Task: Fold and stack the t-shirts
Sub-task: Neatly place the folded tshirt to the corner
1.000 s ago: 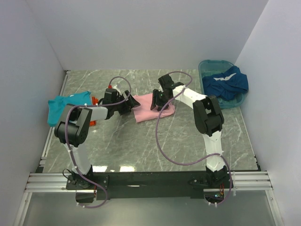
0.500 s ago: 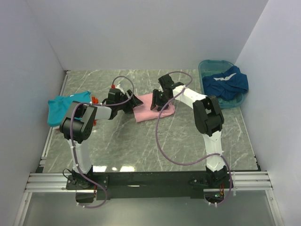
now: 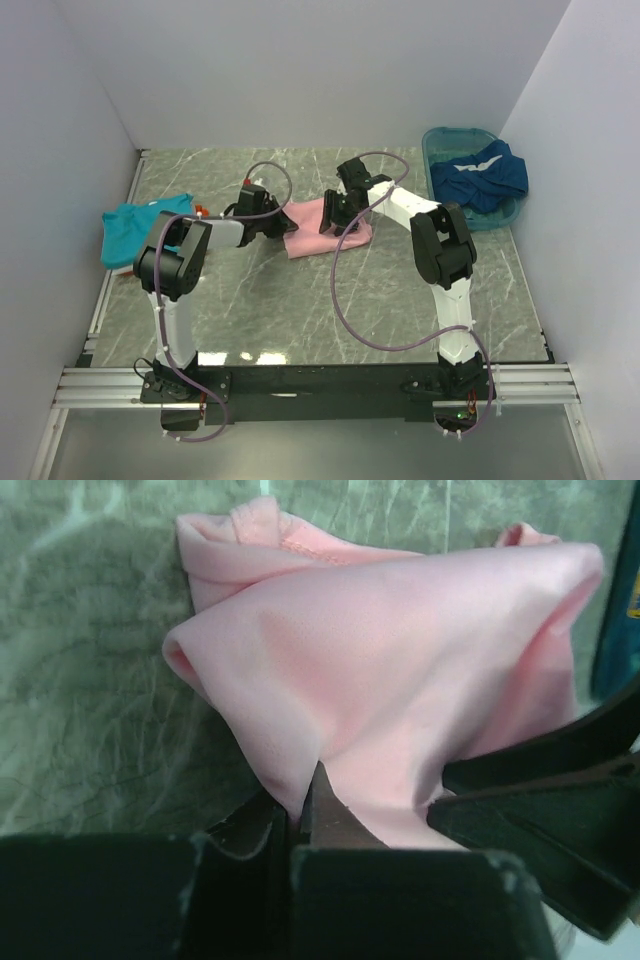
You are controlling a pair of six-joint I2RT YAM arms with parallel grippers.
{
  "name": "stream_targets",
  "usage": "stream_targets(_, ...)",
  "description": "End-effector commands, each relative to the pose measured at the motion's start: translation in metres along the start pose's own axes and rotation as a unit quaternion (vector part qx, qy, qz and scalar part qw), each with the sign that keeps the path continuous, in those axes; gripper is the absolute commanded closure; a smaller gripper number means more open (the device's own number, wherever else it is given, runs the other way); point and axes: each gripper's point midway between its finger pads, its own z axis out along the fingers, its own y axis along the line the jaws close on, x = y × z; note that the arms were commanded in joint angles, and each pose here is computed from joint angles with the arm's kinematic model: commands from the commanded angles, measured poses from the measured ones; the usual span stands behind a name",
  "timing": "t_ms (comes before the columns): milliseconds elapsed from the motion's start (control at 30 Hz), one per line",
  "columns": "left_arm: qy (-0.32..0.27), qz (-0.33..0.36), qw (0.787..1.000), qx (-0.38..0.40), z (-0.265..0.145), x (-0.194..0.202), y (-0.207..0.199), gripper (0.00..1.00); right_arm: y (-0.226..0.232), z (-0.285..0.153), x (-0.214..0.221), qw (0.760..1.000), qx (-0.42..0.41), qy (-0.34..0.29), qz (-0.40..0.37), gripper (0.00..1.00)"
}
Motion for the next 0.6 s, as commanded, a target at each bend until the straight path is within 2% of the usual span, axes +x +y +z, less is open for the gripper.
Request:
stream_targets(0,0.022,0.046,0.995,-0.081,-0.005,0.005,0.028,1.00,-0.008,-0.009,0.010,1.000,0.021,0.012,-0.008,0.42)
stream_targets(133,-0.006,0.129,0.983,-0.128,-0.029,-0.025,0.024,1.00,-0.010,-0.031,-0.001,0.999,0.044,-0.014,-0.022,0.37)
stream_targets(300,-0.034,0.208,0.964,-0.160,-0.064,-0.054,0.015,1.00,-0.011,-0.050,-0.011,0.998,0.045,-0.033,-0.020,0.36)
stream_targets(567,-0.007,0.312,0.926,-0.213,-0.116,-0.061,0.021,1.00,-0.008,-0.066,-0.023,0.998,0.034,-0.046,-0.016,0.36)
